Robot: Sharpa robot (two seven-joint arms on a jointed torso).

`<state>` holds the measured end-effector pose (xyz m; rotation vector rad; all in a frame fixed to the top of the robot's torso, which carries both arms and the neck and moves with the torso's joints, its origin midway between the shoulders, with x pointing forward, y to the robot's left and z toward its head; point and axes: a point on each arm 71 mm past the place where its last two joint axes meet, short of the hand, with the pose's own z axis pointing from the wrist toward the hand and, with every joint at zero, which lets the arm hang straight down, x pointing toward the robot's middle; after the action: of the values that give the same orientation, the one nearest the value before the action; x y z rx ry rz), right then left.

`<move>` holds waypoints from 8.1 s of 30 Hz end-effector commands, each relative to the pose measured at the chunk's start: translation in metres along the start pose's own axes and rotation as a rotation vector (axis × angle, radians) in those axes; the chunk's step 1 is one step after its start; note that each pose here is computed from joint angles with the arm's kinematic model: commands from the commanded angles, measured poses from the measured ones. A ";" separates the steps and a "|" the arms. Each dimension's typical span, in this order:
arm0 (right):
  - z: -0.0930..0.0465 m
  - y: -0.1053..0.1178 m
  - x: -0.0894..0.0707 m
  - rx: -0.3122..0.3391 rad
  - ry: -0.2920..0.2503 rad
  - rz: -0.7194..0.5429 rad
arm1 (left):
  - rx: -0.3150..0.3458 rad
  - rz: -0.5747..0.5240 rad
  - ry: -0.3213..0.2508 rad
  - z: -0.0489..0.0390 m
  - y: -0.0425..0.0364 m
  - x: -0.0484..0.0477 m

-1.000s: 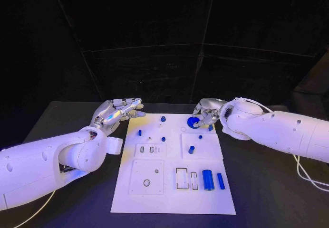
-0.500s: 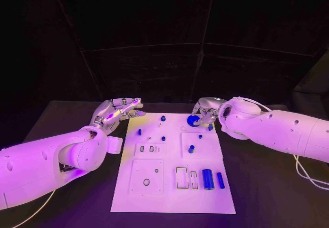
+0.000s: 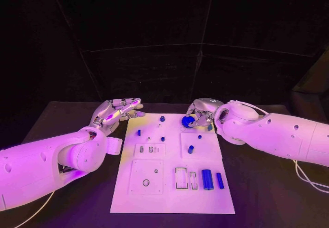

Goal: Assemble the parts on the task board

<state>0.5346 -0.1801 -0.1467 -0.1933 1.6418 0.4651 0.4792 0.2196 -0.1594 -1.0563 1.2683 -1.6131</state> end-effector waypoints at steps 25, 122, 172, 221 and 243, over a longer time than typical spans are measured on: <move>0.024 0.085 0.008 -0.166 -0.082 -0.060 | 0.006 -0.006 0.013 0.0002 -0.0014 0.0027; -0.056 -0.083 -0.008 0.009 -0.119 0.319 | 0.003 -0.003 0.019 0.0067 0.0019 -0.0103; -0.043 -0.084 0.037 0.072 0.010 0.263 | -0.012 -0.002 0.017 0.0080 0.0063 -0.0108; -0.052 -0.010 0.035 0.043 -0.051 0.495 | -0.009 0.008 0.001 0.0083 0.0060 -0.0149; -0.011 0.098 0.060 -0.089 0.076 0.320 | 0.005 0.026 -0.024 0.0121 0.0027 -0.0220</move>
<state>0.4778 -0.0888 -0.1852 0.0344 1.7215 0.8417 0.4979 0.2374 -0.1656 -1.0655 1.2691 -1.5705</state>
